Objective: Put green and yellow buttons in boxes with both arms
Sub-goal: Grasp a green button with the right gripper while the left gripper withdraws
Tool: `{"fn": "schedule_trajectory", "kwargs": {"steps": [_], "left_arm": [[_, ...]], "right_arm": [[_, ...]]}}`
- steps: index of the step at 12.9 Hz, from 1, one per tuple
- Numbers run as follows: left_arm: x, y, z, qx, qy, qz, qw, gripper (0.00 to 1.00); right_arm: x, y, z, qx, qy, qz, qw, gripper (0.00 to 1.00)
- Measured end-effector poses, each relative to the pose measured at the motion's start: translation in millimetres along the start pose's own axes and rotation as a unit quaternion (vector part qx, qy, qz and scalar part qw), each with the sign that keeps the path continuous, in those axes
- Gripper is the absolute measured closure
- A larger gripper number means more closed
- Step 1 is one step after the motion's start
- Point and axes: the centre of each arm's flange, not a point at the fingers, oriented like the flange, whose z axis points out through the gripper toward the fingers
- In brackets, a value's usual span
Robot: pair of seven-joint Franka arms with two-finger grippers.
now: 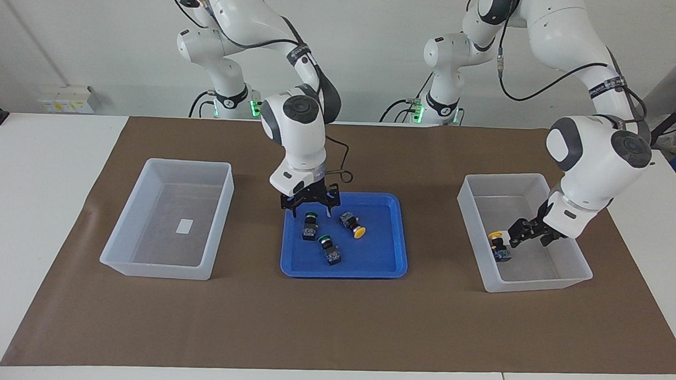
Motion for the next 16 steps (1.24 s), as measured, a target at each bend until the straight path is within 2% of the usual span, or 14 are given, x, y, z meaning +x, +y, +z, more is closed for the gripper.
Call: {"fn": "schedule_trajectory", "kwargs": {"steps": [3,6,10,13,14,16], "left_arm": [[-1,21,-11,-0.008,-0.019,0.014,1.0,0.11],[-4,66,-22,-0.016,-0.021,0.001,1.0,0.11],[-13,122,-22,-0.015,-0.025,-0.037,0.999,0.12],[-16,139,-19,-0.015,-0.024,-0.054,0.998,0.12],[-17,145,-14,-0.018,-0.016,-0.063,0.998,0.12],[-24,159,6,-0.023,0.002,-0.077,0.997,0.12]], "right_arm": [[-9,-7,27,-0.006,-0.009,-0.011,1.0,0.03],[-13,-14,43,-0.017,-0.009,-0.029,0.999,0.04],[-15,-13,54,-0.018,-0.009,-0.035,0.999,0.12],[-17,-11,59,-0.02,-0.013,-0.047,0.999,0.17],[-18,-10,60,-0.021,-0.015,-0.05,0.998,0.23],[-18,-9,61,-0.022,-0.016,-0.05,0.998,0.52]]}}
